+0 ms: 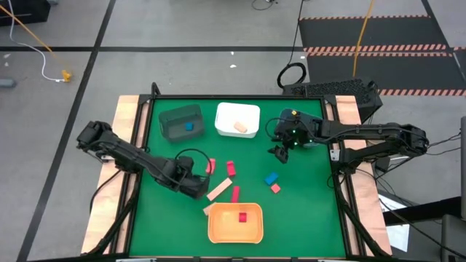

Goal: Sort & place blocks by color
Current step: Put the blue block into the black bin

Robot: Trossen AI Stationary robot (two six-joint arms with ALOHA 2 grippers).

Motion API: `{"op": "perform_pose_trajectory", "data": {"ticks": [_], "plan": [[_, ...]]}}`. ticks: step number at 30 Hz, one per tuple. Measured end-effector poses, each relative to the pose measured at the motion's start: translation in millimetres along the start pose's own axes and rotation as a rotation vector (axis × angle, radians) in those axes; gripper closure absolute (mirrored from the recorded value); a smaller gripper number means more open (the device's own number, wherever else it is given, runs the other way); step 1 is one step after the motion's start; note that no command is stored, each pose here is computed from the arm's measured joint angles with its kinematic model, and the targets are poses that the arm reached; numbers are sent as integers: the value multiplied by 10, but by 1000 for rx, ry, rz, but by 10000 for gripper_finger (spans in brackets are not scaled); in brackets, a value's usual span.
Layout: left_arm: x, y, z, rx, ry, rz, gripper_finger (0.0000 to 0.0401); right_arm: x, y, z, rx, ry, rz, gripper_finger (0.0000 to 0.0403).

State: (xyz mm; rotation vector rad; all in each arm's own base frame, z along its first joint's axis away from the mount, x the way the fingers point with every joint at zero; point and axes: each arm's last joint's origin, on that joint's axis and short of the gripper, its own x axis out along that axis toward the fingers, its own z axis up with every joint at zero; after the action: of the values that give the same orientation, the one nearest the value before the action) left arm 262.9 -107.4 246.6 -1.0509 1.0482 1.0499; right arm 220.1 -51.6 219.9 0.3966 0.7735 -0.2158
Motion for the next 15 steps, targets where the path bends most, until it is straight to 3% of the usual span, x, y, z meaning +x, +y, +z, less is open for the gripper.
{"op": "perform_pose_trajectory", "data": {"ticks": [7,15], "plan": [[141,-57,-27,-25,-16,39,224,0,2,9,-13,-10,2,133],[450,-144,-160,-192,22,144,177,0,0,4,-16,-4,1,133]]}}
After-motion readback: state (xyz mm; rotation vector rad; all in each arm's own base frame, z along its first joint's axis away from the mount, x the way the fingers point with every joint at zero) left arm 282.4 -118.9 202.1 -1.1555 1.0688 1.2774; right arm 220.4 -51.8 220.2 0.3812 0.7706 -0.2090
